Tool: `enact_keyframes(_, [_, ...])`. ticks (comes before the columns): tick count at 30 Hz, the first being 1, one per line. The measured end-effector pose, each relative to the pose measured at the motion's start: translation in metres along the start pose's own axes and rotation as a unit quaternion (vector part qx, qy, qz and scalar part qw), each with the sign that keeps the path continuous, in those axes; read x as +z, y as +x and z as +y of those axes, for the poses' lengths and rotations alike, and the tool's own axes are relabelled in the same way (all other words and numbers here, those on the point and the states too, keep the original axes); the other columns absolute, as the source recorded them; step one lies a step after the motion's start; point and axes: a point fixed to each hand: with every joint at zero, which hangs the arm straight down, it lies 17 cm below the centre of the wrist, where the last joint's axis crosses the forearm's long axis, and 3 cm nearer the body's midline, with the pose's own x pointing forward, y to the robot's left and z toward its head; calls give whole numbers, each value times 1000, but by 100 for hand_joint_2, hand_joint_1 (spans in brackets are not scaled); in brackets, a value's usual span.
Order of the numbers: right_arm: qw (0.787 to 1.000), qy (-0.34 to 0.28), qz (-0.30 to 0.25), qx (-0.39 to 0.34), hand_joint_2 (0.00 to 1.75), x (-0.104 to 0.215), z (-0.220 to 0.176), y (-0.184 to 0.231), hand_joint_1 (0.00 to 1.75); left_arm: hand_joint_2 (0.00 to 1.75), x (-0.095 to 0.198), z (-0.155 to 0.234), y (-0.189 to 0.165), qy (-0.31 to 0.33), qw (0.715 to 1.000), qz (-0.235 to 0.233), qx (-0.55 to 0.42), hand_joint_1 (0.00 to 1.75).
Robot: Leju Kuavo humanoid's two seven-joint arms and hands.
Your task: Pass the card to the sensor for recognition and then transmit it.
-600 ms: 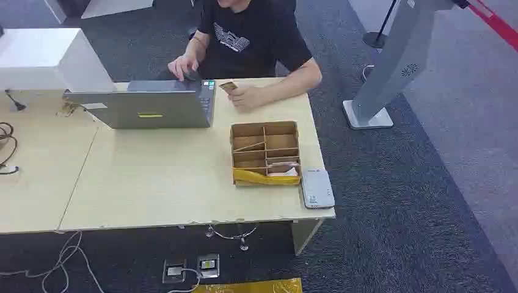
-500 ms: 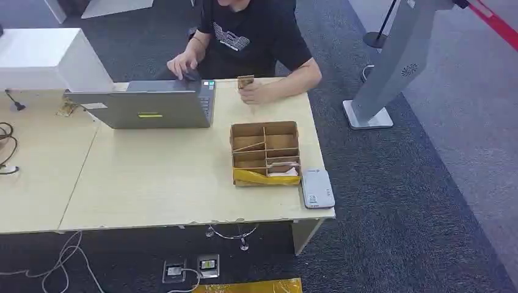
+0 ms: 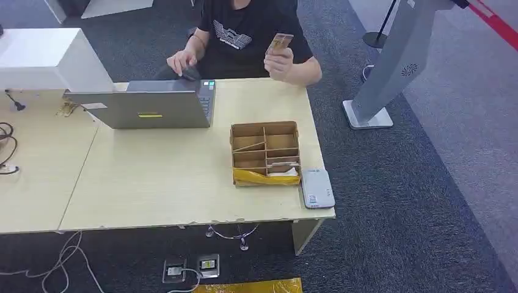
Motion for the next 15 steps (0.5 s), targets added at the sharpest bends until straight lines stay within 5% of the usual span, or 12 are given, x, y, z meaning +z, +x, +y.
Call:
enact_keyframes(9, [1000, -15, 26, 4, 0, 1, -7, -10, 0, 0, 1, -3, 1, -4, 1000, -2, 0, 0])
enact_keyframes(15, [999, -45, -22, -17, 0, -7, -27, 11, 0, 0, 1, -2, 1, -3, 1000, -4, 0, 0])
